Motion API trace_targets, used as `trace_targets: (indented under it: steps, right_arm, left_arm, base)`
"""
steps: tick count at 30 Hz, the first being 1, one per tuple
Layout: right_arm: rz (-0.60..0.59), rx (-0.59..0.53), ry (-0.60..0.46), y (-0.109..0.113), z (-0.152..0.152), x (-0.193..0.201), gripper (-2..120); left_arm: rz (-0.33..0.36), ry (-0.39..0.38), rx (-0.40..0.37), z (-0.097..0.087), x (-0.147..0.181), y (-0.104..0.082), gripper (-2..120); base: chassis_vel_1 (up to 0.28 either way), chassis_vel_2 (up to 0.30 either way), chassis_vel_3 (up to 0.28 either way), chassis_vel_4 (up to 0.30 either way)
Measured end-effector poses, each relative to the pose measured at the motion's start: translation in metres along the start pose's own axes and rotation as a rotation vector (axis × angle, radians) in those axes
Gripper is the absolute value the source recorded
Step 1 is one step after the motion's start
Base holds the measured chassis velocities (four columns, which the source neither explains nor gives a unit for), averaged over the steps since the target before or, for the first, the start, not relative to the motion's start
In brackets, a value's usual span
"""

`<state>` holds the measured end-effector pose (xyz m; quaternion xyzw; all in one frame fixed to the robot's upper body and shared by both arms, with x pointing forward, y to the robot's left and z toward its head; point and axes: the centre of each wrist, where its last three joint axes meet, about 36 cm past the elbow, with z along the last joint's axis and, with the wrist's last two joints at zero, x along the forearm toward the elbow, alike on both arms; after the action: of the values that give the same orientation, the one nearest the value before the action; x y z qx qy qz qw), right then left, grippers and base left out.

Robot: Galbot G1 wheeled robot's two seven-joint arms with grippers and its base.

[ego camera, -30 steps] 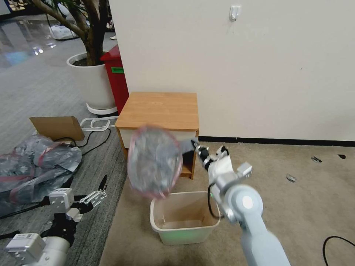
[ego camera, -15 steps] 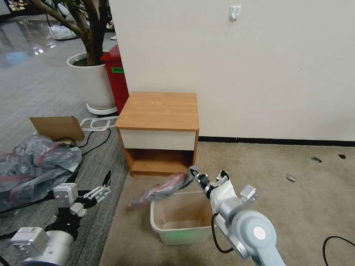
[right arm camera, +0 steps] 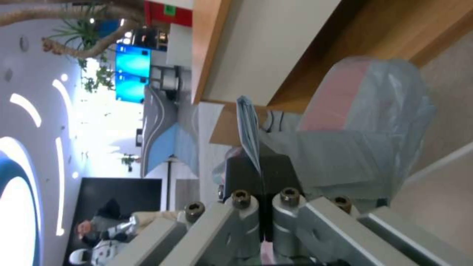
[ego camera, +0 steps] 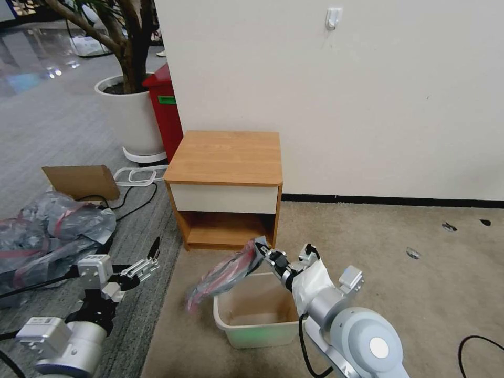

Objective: Pick up the garbage bag from the table and place it over the trash can.

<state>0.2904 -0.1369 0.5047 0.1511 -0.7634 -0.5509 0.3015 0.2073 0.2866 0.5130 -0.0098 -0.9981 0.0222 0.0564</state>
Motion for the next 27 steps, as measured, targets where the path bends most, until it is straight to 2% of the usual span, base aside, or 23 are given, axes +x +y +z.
trace_targets:
  steps: [6, 13, 17, 27]
  right_arm:
    - [0.017, -0.009, 0.048, 0.000, 0.002, 0.003, 0]
    - [0.113, 0.008, 0.015, -0.023, -0.010, 0.001, 0]
    - [0.241, 0.134, -0.050, -0.046, -0.013, 0.003, 0]
    - [0.334, 0.199, -0.055, -0.065, -0.004, 0.003, 0]
  left_arm:
    - [0.003, -0.002, 0.000, 0.000, -0.001, -0.001, 100]
    - [0.004, -0.008, 0.000, 0.000, -0.001, -0.002, 100]
    - [0.003, -0.011, 0.006, 0.000, -0.002, -0.003, 100]
    - [0.005, -0.017, 0.013, 0.001, -0.003, -0.005, 100]
  base:
    - [0.000, 0.000, 0.000, 0.000]
    - [0.000, 0.000, 0.000, 0.000]
    - [0.000, 0.000, 0.000, 0.000]
    - [0.000, 0.000, 0.000, 0.000]
